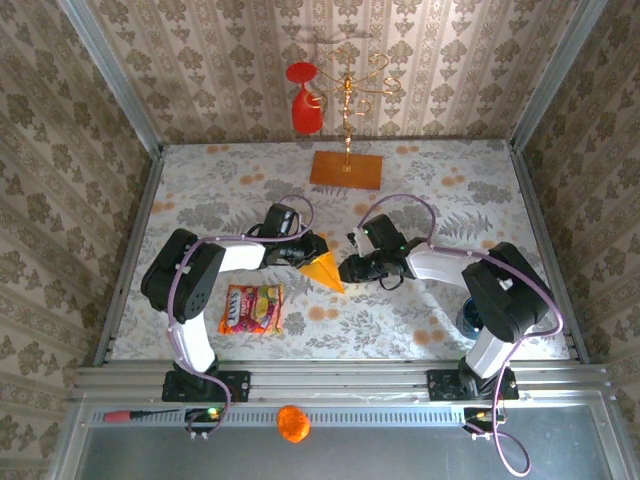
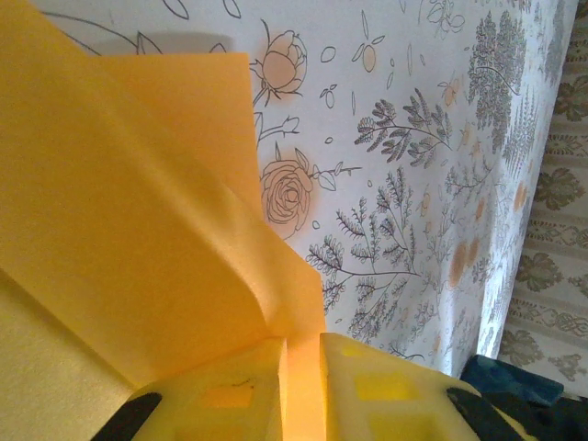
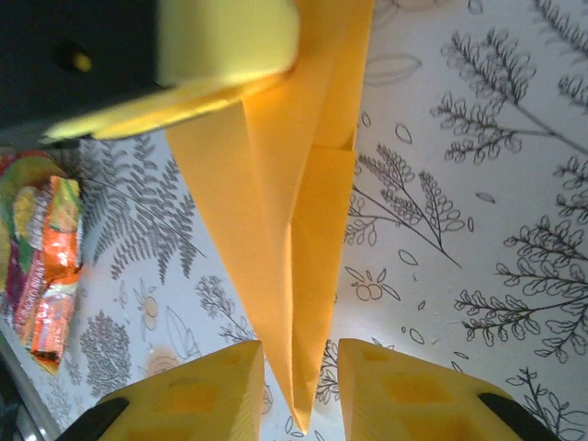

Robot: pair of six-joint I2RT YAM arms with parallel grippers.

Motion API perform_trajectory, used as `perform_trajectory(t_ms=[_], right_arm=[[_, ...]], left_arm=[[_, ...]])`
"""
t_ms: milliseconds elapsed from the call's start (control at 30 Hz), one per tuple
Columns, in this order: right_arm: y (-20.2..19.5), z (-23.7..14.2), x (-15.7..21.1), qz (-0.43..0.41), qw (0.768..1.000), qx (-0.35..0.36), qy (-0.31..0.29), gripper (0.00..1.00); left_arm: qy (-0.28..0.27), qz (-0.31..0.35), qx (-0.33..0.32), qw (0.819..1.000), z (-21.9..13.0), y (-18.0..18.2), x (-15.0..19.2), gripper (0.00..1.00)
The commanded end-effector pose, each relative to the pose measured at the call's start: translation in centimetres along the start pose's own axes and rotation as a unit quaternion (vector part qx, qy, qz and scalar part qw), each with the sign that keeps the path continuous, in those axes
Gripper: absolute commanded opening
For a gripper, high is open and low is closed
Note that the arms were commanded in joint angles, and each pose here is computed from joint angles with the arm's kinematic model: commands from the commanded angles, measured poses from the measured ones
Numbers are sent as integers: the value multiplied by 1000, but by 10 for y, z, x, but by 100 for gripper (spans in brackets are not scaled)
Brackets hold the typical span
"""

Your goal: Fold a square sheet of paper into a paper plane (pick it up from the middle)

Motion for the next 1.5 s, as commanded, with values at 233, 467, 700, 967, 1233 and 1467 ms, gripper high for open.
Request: perform_trajectory(t_ms=[233,467,700,967,1233,1467], right_arm=[[18,4,-7,3,998,-67,8,21],[20,19,-6,6,996,-82,33,19],[15,27,-4,10,996,-74,44,18],[9,31,0,13,997,-57,53,17],[4,36,3,17,997,-50,62,16],[1,37,5,17,997,-42,63,16]], left_arm=[[1,3,-11,1000,2,7,-2,17],[6,-1,-10,1000,4,9,-2,17],[9,-3,-15,1000,6,11,-1,16],[8,-2,-13,1000,6,11,-1,17],[10,-3,-14,1000,6,11,-1,16],[11,-4,-15,1000,7,12,-1,16]])
Point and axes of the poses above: each hand's point on the last joint's axis, 136 mm out from that joint toward the fingers, its own z axis out along the fingers, its own y axis along the line the jaws close on, x = y × z, the point moved 7 cm from there along -z, back along the fingers, and after that the axes turned 5 degrees about z, right-handed, at the moved point
